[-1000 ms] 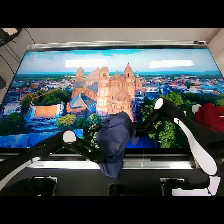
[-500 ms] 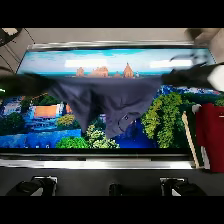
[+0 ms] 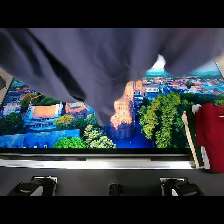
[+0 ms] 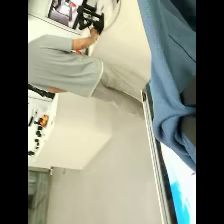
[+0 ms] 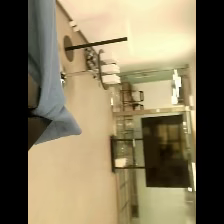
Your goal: Fold the shirts.
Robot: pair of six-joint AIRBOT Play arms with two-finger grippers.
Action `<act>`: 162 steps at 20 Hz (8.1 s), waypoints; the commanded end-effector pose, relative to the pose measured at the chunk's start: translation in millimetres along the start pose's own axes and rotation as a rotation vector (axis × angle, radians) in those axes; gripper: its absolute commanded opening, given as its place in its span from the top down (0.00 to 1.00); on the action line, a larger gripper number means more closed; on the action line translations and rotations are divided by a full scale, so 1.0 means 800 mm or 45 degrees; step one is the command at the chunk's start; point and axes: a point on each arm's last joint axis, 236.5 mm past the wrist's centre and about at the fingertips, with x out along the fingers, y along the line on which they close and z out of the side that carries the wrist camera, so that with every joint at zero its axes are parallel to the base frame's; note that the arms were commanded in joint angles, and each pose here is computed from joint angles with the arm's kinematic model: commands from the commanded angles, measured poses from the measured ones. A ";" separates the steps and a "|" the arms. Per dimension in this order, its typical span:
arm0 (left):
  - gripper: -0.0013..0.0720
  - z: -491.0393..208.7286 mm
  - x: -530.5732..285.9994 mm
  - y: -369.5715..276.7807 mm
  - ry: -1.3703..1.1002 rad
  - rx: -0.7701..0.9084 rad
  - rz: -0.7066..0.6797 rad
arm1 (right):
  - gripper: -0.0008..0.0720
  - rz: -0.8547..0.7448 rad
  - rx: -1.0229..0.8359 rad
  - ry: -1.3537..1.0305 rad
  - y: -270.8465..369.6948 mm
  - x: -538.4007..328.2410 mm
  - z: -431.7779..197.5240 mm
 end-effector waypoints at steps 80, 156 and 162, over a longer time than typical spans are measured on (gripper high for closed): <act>0.94 0.096 -0.064 -0.031 -0.577 0.065 -0.075 | 0.94 0.210 0.023 -0.085 0.054 0.036 0.040; 0.95 -0.077 0.087 0.150 0.264 0.237 0.248 | 0.94 0.140 -0.167 0.169 0.038 0.143 -0.132; 0.95 0.121 -0.073 -0.015 -0.464 0.317 0.152 | 0.94 0.143 0.029 -0.075 0.035 0.013 0.027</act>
